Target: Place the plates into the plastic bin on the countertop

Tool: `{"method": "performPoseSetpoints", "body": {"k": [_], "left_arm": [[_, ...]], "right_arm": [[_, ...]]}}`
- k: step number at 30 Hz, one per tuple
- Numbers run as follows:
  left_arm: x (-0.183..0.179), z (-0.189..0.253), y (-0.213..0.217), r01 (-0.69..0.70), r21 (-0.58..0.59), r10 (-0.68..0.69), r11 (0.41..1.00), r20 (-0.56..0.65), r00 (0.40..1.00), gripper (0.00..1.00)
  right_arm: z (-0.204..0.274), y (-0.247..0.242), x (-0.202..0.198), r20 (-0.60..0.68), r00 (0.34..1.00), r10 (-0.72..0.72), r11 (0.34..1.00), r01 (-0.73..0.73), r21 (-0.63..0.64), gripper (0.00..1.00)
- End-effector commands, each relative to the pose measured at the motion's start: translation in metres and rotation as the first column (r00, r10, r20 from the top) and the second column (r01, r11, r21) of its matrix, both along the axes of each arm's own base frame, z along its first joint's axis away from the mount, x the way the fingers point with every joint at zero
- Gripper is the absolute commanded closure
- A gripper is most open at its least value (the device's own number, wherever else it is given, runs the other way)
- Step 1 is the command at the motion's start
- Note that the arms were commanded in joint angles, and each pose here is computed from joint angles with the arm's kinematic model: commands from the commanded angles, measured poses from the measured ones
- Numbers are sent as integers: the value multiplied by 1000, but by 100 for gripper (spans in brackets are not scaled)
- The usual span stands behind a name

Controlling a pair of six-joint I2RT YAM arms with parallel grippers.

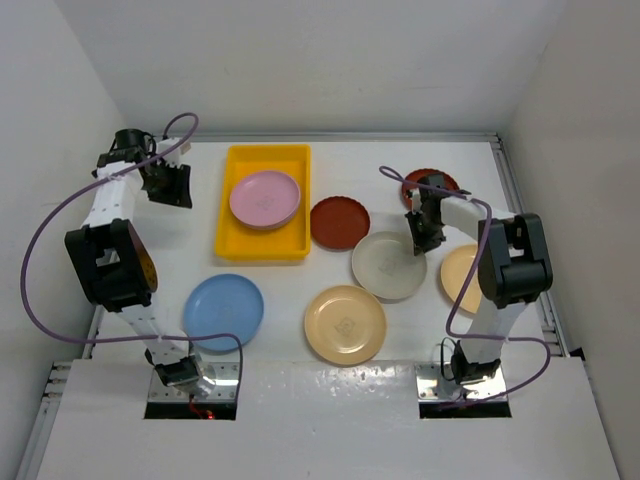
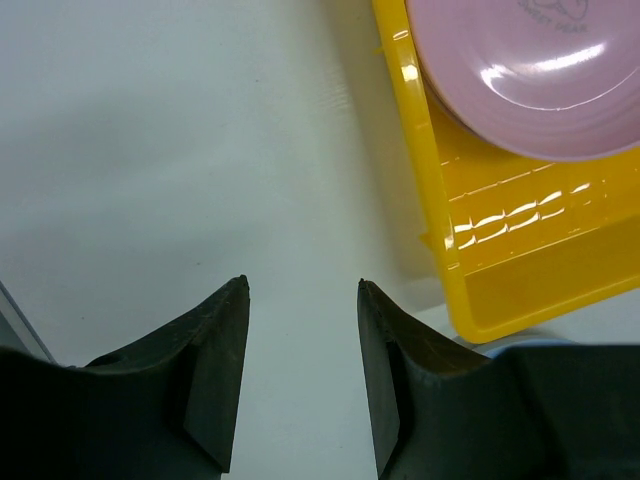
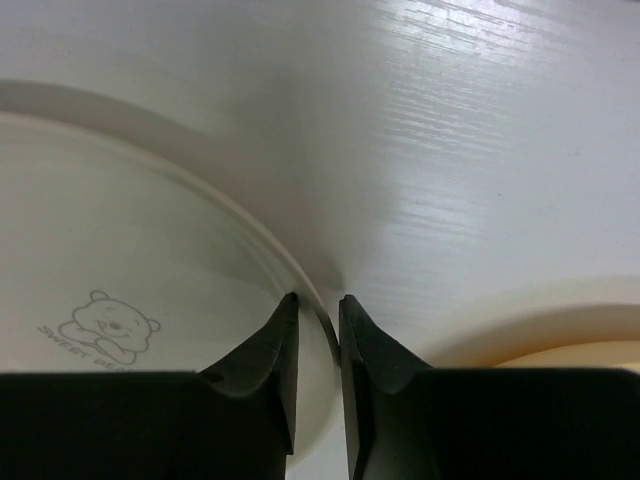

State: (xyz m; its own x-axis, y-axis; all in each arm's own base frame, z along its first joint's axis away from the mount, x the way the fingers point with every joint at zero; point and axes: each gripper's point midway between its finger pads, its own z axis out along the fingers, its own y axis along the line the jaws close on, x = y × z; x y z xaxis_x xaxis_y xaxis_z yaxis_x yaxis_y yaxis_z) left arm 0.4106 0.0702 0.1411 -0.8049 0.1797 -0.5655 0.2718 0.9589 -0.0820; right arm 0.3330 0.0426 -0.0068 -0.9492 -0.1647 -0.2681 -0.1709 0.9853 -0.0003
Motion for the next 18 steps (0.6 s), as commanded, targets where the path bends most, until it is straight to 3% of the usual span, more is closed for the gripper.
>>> {"method": "performPoseSetpoints", "body": {"k": [1, 8, 13, 16, 17, 18], "left_arm": [[3, 24, -6, 31, -5, -31, 1000, 77, 997, 50], [9, 16, -2, 27, -16, -26, 1000, 67, 997, 50], [11, 16, 8, 7, -13, -6, 1000, 75, 997, 50], [10, 13, 16, -22, -21, 23, 1000, 65, 998, 50], [8, 10, 16, -22, -24, 23, 999, 56, 998, 50], [4, 5, 19, -32, -28, 33, 999, 43, 999, 50]], "right_arm": [[1, -7, -6, 0, 999, 53, 998, -53, -39, 98], [69, -10, 3, 196, 973, 123, 992, -114, -55, 100], [161, 31, 46, 439, 897, 44, 976, -133, 174, 100], [202, 56, 76, 522, 851, -63, 952, -105, 287, 100], [203, 63, 83, 493, 855, -157, 932, -36, 360, 100], [197, 79, 89, 474, 866, -157, 925, -40, 378, 100]]}}
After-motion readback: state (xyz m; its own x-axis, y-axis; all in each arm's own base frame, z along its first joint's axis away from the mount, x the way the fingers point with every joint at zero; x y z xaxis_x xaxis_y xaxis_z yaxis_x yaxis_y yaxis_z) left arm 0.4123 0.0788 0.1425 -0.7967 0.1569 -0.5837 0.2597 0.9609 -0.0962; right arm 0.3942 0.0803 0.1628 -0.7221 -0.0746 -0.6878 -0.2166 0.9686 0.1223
